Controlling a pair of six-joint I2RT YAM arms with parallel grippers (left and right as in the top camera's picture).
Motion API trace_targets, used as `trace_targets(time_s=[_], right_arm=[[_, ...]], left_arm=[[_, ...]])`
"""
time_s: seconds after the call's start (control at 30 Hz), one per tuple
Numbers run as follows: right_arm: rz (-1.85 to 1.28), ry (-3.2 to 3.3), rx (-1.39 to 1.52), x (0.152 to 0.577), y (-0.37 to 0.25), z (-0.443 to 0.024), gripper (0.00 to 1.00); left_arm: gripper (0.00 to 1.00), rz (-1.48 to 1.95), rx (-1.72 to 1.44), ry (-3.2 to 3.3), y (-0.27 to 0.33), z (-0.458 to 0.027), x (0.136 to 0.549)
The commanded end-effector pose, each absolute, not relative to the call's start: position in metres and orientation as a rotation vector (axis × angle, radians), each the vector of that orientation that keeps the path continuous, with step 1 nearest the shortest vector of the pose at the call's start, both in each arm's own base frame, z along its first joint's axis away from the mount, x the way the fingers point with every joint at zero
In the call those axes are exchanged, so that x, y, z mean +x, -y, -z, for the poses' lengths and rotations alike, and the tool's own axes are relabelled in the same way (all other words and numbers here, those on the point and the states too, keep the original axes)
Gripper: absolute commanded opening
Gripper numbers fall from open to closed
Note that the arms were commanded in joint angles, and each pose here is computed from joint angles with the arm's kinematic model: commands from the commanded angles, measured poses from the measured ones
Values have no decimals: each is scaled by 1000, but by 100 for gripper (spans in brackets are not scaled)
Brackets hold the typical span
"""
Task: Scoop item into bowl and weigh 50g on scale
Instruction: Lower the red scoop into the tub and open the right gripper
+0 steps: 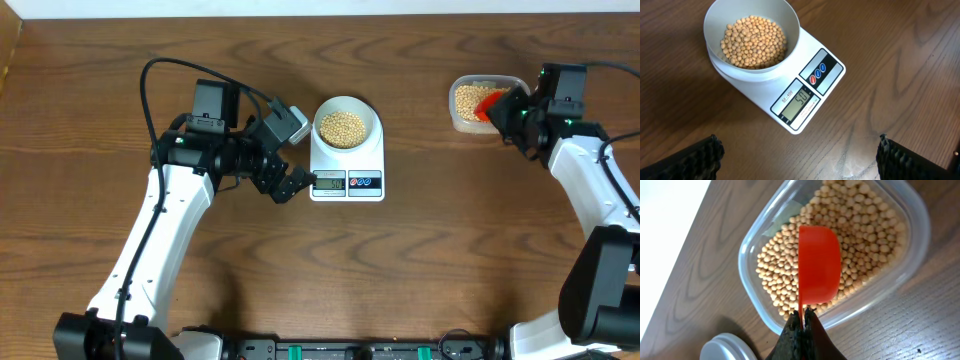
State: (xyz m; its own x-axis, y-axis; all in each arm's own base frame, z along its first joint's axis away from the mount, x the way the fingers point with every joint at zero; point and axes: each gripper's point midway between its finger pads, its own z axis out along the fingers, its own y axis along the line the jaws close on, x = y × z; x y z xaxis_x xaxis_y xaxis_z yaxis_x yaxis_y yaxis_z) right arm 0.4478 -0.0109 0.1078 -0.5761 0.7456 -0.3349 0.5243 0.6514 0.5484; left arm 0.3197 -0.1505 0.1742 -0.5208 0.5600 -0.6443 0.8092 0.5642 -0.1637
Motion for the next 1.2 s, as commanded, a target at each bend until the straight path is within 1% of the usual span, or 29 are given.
trace_targets(time_s=[0.0, 0.03, 0.07, 0.1, 0.13, 0.17, 0.23, 0.37, 0.47, 0.8, 1.03, 1.17], right_arm=[[-522, -2311, 1069, 442, 14, -100, 8], [-520, -2314, 1063, 442, 14, -100, 18], [-517, -2317, 1055, 442, 14, -100, 31], [-516, -2317, 1055, 442, 14, -100, 49], [-517, -2317, 1055, 442, 14, -100, 59], [-516, -2317, 1055, 442, 14, -100, 66], [-514, -2320, 1047, 442, 15, -100, 84], [-503, -2330, 1014, 442, 15, -101, 99], [-490, -2344, 972, 442, 15, -101, 99], [-391, -2403, 683, 437, 15, -114, 99], [-192, -2478, 555, 418, 31, -115, 99], [-107, -2513, 549, 410, 40, -110, 99]], left_arm=[[100, 611, 1112, -2267, 150, -171, 318], [100, 611, 1112, -2267, 150, -171, 318], [100, 611, 1112, -2267, 150, -171, 318], [100, 611, 1112, -2267, 150, -171, 318], [100, 611, 1112, -2267, 150, -171, 318], [100, 611, 1112, -2267, 150, -171, 318], [100, 611, 1112, -2267, 150, -171, 318], [100, 611, 1112, -2267, 150, -171, 318], [100, 611, 1112, -2267, 150, -171, 318], [100, 611, 1112, -2267, 150, -171, 318], [100, 611, 1112, -2267, 150, -171, 318], [100, 611, 1112, -2267, 150, -171, 318]])
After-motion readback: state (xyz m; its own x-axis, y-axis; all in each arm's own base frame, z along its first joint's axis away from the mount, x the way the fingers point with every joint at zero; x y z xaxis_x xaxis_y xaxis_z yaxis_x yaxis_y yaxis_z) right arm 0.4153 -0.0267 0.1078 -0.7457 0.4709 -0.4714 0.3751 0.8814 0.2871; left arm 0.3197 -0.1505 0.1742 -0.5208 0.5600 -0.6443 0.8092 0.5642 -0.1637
